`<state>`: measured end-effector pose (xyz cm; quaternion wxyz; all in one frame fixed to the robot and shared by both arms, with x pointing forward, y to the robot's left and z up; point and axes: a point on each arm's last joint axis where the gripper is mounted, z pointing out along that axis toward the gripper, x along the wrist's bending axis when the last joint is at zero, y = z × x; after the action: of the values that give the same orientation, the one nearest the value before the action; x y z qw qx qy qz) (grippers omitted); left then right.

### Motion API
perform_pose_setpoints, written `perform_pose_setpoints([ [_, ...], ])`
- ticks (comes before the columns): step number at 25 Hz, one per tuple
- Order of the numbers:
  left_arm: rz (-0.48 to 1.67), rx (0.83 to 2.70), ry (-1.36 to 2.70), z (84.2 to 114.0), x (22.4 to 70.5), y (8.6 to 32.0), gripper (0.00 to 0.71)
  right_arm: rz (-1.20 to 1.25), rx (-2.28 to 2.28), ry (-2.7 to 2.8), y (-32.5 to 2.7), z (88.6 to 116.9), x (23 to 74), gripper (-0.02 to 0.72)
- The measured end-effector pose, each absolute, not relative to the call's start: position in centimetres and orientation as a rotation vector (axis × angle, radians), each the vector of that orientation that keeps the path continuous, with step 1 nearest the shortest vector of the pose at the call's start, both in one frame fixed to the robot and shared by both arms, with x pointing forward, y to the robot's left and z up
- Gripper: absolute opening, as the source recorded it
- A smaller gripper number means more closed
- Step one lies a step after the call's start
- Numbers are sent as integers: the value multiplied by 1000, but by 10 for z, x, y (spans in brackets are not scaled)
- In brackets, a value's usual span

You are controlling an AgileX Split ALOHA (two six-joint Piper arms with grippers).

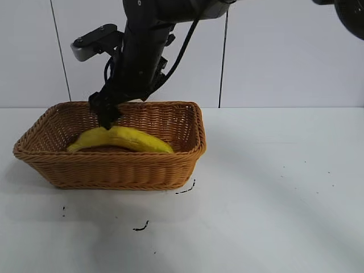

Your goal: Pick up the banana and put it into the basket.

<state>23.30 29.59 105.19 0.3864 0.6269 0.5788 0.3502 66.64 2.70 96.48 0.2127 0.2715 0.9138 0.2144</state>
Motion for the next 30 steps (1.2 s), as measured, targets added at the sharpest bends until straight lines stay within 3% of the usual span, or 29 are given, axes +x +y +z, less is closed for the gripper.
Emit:
perform_pose_setpoints([
  [12, 892, 1596, 1474, 1052, 233, 296, 693, 590, 1206, 2433, -30, 1068, 663, 690],
  [18, 891, 1596, 1474, 1052, 233, 296, 693, 539, 1482, 2305, -88, 1073, 689, 690],
  [30, 891, 1596, 1474, 1052, 233, 296, 693, 453, 1830, 1991, -248, 1073, 734, 690],
])
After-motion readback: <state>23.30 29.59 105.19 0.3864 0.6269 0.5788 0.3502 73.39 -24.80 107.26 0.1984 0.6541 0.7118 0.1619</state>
